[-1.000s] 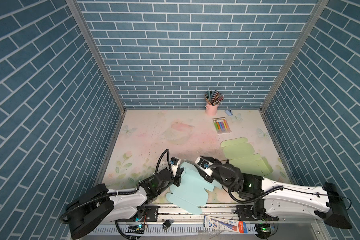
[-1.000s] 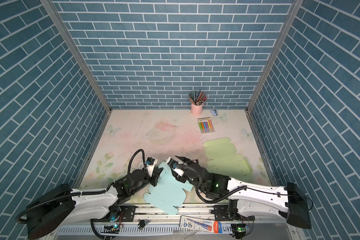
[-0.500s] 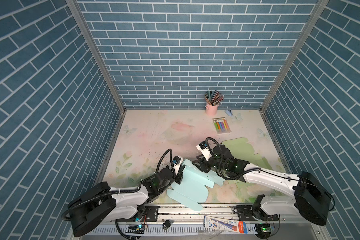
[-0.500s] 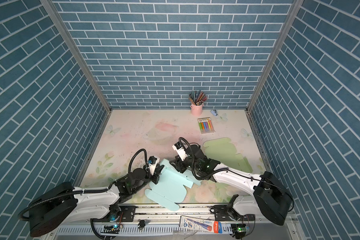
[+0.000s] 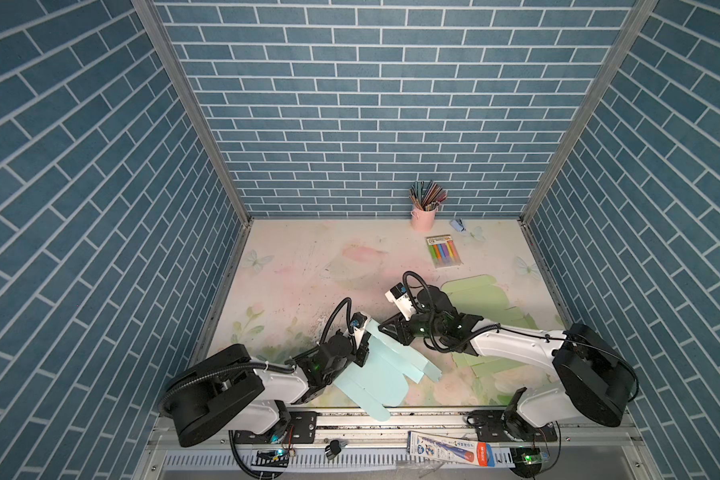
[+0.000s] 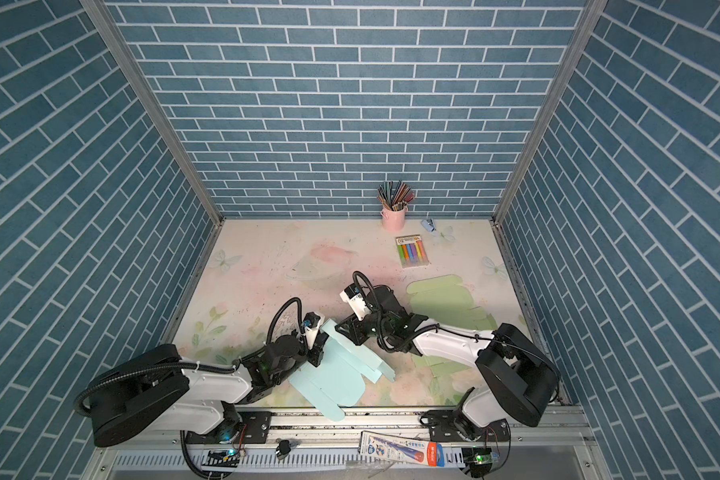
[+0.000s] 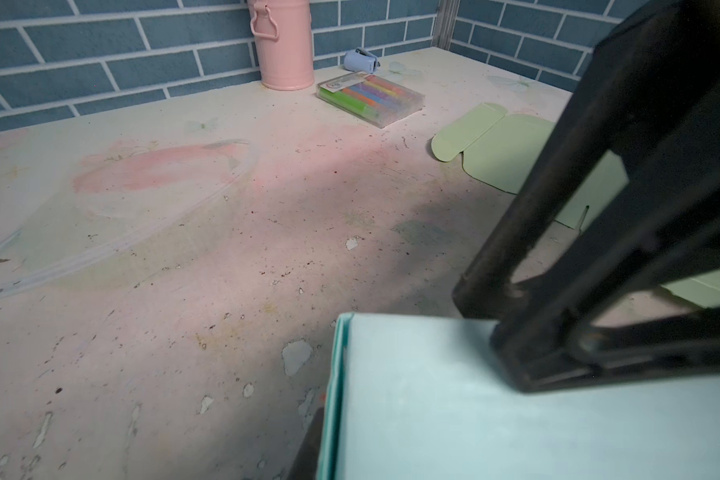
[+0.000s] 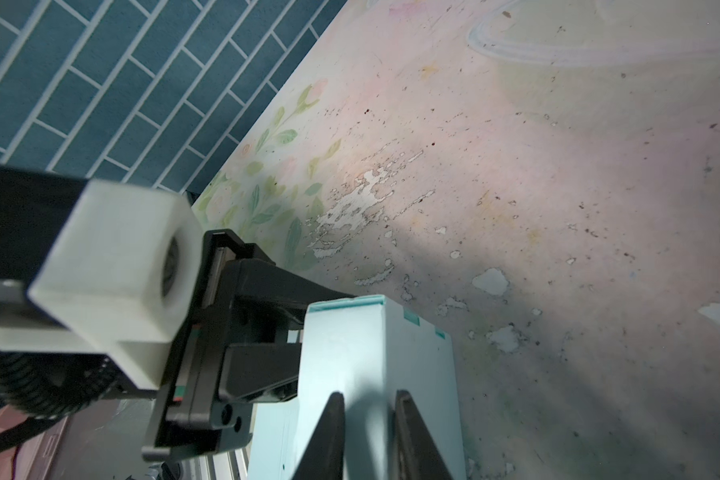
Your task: Fold the paper box
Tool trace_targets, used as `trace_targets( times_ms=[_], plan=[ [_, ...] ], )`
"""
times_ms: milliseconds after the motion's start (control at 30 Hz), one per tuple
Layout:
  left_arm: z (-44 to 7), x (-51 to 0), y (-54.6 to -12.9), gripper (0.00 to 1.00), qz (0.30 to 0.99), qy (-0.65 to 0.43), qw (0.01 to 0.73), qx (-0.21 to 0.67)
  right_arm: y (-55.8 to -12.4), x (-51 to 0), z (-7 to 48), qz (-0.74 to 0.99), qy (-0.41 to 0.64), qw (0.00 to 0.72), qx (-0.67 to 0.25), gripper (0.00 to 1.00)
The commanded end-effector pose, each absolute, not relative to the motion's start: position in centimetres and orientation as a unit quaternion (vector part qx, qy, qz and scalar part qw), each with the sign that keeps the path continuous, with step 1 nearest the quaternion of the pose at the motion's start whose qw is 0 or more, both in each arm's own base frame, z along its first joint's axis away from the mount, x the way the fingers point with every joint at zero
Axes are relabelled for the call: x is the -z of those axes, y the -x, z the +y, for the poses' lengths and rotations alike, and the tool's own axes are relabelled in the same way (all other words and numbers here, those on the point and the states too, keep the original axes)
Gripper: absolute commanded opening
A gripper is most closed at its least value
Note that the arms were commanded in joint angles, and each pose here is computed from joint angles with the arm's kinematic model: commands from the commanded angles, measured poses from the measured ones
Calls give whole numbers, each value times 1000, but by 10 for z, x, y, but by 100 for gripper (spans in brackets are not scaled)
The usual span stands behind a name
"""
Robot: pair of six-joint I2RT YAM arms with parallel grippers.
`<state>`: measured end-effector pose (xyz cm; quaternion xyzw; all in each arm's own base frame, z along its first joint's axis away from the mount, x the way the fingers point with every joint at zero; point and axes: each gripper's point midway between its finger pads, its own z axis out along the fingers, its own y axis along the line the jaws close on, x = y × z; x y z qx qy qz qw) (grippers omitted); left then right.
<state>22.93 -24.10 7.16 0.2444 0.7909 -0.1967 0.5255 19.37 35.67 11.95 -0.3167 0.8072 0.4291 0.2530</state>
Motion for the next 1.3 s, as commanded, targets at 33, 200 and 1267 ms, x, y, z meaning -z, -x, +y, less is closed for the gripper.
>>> trace_targets(
  times_ms=[33, 200, 1267],
  plan=[
    [-248, -83, -233, 23, 777, -235, 544, 212, -190, -115, 361, 811, 309, 232, -439, 21],
    [-252, -82, -234, 15, 774, -241, 546, 213, -193, -111, 360, 817, 303, 228, -434, 21],
    [-246, -53, -233, 2, 793, -227, 529, 197, -180, -105, 351, 826, 259, 200, -458, 16]
  ],
)
